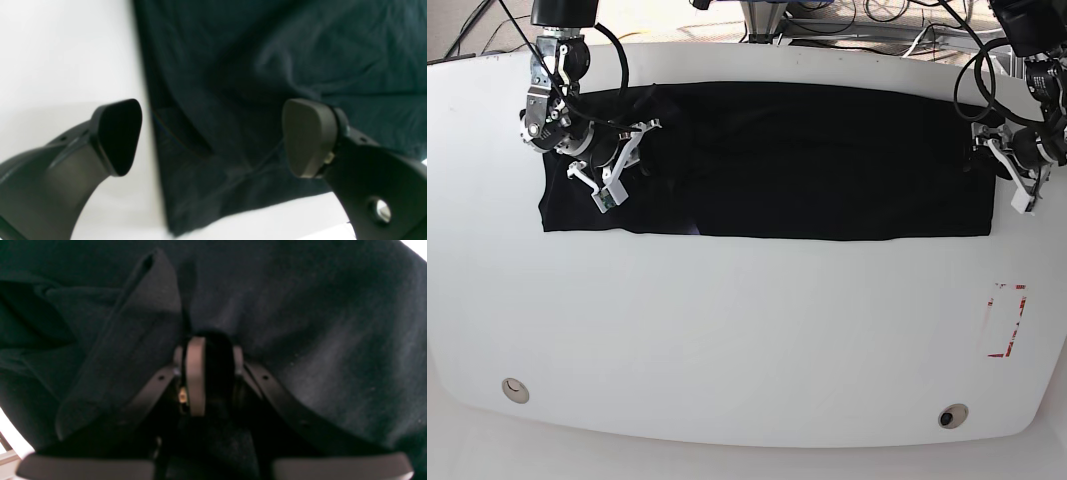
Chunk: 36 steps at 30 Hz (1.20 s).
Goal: Layout the t-shirt on the table in an organized manner, then fold the t-shirt properly
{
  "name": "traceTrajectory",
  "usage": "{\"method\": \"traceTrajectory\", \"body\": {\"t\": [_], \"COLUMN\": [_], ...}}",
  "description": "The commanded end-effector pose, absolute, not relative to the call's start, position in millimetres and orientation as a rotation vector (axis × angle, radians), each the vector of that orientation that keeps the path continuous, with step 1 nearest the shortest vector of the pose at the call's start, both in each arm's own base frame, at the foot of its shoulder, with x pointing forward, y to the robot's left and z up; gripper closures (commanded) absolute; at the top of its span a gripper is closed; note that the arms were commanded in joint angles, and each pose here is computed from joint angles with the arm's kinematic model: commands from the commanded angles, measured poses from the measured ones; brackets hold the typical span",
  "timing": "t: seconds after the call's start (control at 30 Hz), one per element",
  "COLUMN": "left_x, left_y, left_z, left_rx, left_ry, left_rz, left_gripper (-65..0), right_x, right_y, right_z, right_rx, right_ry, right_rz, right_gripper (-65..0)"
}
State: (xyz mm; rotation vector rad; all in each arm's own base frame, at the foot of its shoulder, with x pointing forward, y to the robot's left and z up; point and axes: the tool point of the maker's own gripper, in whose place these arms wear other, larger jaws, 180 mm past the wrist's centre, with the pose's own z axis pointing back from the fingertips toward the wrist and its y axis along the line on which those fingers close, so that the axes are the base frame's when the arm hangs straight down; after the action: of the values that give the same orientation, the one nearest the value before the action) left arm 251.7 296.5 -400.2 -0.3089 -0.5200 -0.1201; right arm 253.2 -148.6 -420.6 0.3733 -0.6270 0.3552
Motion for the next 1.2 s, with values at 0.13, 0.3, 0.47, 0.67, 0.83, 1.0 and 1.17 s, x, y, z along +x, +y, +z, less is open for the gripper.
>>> {"method": "traceTrajectory", "body": {"t": [0.13, 0.3, 0.47, 0.67, 0.83, 1.0, 1.17], "left_x": [266, 266, 261, 258, 259, 261, 257], "left_y": [281, 265, 265, 265, 265, 259, 245], "left_z": [-399, -404, -408, -409, -408, -390, -363], "left_rx": [-0.350, -0.381, -0.381, -0.383, -0.384, -0.354, -0.290], "left_ry": [-0.553, -0.546, -0.532, -0.529, -0.534, -0.575, -0.598], "left_rz": [-0.162, -0.178, -0.174, -0.170, -0.170, -0.235, -0.365], "left_gripper": [-65.0, -61.1, -45.1, -22.1, -11.4, -11.1, -11.1], "right_x": [255, 256, 256, 255, 255, 255, 255], "right_y": [-153, -154, -154, -154, -154, -154, -154], "right_z": [-417, -417, -417, -417, -417, -417, -417], "right_rx": [0.357, 0.355, 0.355, 0.355, 0.355, 0.356, 0.356], "right_ry": [-0.633, -0.634, -0.634, -0.633, -0.633, -0.631, -0.631], "right_rz": [0.362, 0.359, 0.359, 0.359, 0.359, 0.358, 0.358], "right_gripper": [-10.1, -10.1, -10.1, -10.1, -10.1, -10.1, -10.1]}}
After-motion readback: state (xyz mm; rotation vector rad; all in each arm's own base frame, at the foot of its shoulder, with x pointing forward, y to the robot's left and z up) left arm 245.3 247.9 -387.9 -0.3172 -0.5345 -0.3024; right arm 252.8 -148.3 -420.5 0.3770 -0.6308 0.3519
